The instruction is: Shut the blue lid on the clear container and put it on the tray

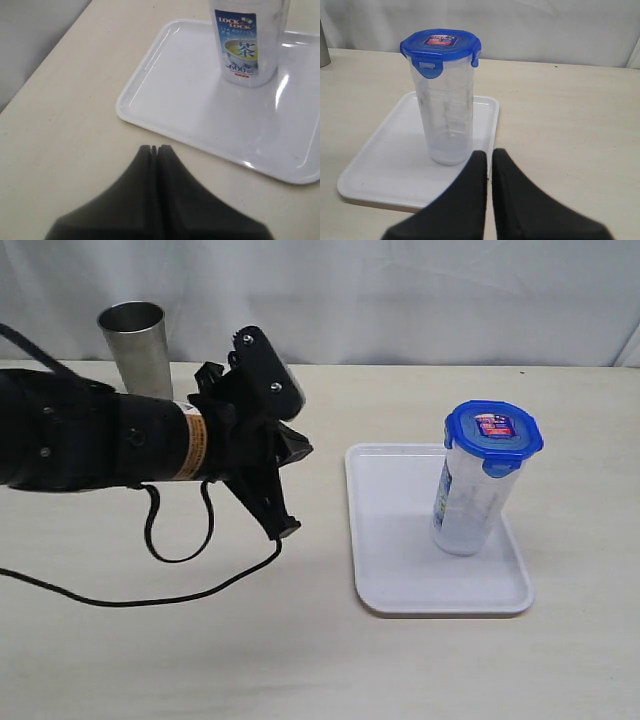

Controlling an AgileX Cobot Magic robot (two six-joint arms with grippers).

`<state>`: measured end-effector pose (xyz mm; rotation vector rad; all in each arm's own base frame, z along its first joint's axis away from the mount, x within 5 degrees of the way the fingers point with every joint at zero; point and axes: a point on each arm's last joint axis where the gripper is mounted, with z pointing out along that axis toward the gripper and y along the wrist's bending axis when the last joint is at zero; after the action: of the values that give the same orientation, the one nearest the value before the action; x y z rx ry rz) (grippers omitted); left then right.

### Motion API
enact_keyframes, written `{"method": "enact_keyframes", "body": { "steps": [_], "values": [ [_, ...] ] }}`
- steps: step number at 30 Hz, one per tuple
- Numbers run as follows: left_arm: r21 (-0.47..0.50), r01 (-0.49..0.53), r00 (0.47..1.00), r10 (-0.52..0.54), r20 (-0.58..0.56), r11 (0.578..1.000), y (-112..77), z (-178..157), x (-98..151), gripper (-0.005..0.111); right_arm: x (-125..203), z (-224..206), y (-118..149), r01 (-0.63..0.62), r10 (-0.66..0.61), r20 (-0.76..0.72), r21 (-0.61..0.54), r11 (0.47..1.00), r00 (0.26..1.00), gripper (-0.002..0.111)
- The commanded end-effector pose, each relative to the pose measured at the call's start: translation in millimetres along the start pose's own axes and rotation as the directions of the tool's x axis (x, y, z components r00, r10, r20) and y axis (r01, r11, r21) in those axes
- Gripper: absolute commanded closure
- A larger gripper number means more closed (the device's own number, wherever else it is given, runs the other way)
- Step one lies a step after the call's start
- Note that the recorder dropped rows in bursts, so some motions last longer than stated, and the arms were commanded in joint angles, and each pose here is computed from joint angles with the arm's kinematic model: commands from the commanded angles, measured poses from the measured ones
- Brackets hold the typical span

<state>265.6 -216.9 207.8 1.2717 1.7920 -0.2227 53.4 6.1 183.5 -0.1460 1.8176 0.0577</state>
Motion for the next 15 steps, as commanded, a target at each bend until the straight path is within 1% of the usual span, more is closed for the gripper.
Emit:
{"method": "enact_keyframes", "body": {
  "steps": [1, 6, 15],
  "values": [
    [-0.029, 0.001, 1.0, 0.0, 0.024, 1.0, -2.2, -29.2, 0.5, 0.107, 1.1, 0.0, -0.2, 0.011, -0.011, -0.002, 0.003, 1.0, 1.0, 0.104],
    [-0.072, -0.003, 0.999, 0.007, 0.049, 0.997, -6.2, -62.4, 2.7, 0.107, 1.1, 0.0, -0.2, 0.011, -0.011, -0.002, 0.003, 1.0, 1.0, 0.104],
    [-0.115, -0.006, 0.992, 0.02, 0.121, 0.993, -23.9, -117.9, 18.6, 0.107, 1.1, 0.0, -0.2, 0.011, -0.011, -0.002, 0.003, 1.0, 1.0, 0.104]
  ]
}}
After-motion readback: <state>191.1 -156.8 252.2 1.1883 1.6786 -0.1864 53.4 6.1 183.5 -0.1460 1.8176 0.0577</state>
